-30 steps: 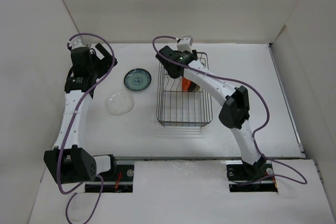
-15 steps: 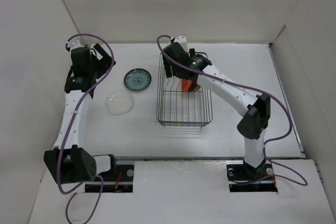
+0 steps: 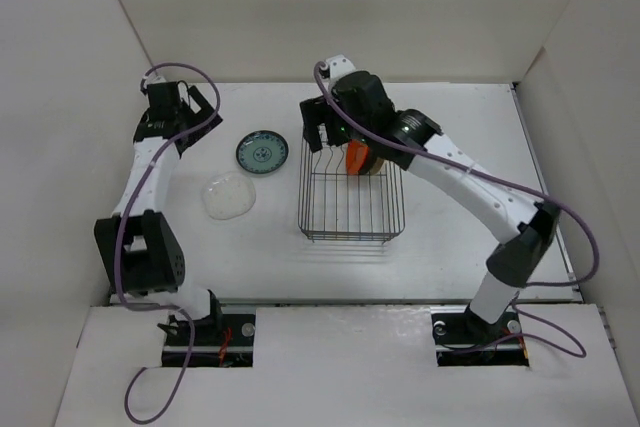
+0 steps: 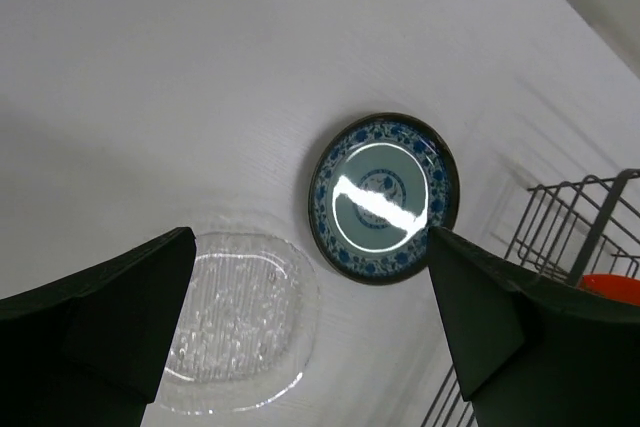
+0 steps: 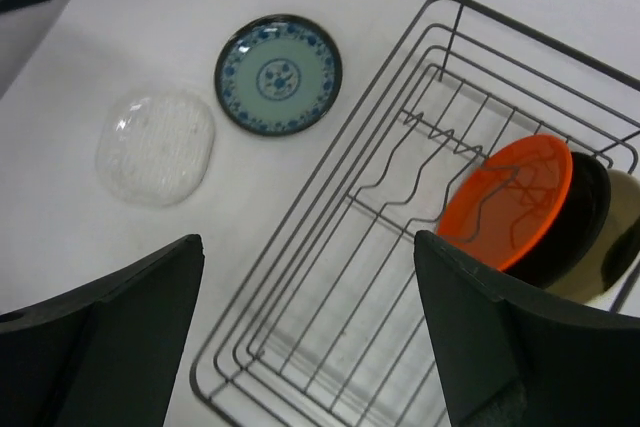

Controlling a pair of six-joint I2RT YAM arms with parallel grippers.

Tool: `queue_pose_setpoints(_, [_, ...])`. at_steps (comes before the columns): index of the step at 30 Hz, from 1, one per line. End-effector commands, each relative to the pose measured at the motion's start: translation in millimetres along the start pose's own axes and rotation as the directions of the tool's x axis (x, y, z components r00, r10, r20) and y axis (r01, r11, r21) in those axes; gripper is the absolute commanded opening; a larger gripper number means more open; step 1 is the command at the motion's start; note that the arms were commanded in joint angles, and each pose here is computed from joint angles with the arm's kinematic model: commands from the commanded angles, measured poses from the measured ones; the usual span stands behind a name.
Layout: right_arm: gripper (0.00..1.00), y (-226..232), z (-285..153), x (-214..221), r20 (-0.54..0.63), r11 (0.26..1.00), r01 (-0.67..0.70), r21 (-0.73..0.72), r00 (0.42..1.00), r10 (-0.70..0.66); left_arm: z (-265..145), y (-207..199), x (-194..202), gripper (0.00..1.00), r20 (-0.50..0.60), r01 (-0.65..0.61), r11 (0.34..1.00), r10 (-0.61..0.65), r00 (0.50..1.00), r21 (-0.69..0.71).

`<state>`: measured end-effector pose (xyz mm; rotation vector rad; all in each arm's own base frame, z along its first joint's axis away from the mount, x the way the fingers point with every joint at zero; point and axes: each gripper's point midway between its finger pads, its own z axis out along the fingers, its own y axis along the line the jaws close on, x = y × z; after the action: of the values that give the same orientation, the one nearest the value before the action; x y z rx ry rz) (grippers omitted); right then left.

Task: Load the plates into the dish rack

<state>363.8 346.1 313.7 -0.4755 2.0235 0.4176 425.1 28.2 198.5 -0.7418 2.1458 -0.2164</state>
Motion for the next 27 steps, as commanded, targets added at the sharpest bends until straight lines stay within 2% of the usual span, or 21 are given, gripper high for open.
queue_pose_setpoints(1, [0.91,25,-79,-65,0.25,0.978,0.069,-0.198,0.968,-0.017,31,-12,-20,1.0,0.004,-0.07,0.996,0.07,0.998,0.054])
queue_pose_setpoints(3, [0.92,29,-97,-59,0.261,0.962,0.105,-0.25,0.965,-0.038,54,-13,-22,1.0,-0.009,-0.089,0.995,0.089,0.996,0.048])
queue_pose_setpoints(4, [0.92,25,-118,-66,0.298,0.961,0.115,-0.252,0.954,-0.036,65,-16,-15,1.0,-0.044,-0.098,0.993,0.101,0.994,0.072])
queue_pose_setpoints(6, [0.93,22,-131,-65,0.315,0.96,0.128,-0.249,0.948,-0.045,92,-15,5,1.0,-0.118,-0.117,0.991,0.125,0.985,0.072])
queue_pose_setpoints(8, [0.93,17,-142,-59,0.318,0.959,0.139,-0.246,0.946,-0.055,106,-21,13,1.0,-0.123,-0.121,0.988,0.133,0.984,0.101])
queue_pose_setpoints(11, [0.93,15,-146,-45,0.301,0.956,0.153,-0.251,0.951,-0.073,115,-26,28,0.98,-0.16,-0.118,0.979,0.144,0.976,0.164])
queue_pose_setpoints(15, [0.94,8,-141,-28,0.272,0.956,0.15,-0.252,0.959,-0.078,116,-48,44,0.95,-0.209,-0.096,0.943,0.169,0.963,0.317])
queue_pose_setpoints(17, [0.94,1,-138,-24,0.267,0.958,0.144,-0.246,0.961,-0.075,119,-43,58,0.95,-0.239,-0.092,0.94,0.177,0.955,0.328])
queue_pose_setpoints(23, [0.94,-4,-138,-21,0.272,0.955,0.142,-0.262,0.96,-0.068,127,-34,74,0.74,-0.288,-0.116,0.94,0.213,0.934,0.32])
queue_pose_setpoints(27, [0.94,-2,-139,-24,0.281,0.952,0.145,-0.271,0.957,-0.066,138,-24,81,0.71,-0.311,-0.137,0.946,0.23,0.922,0.294])
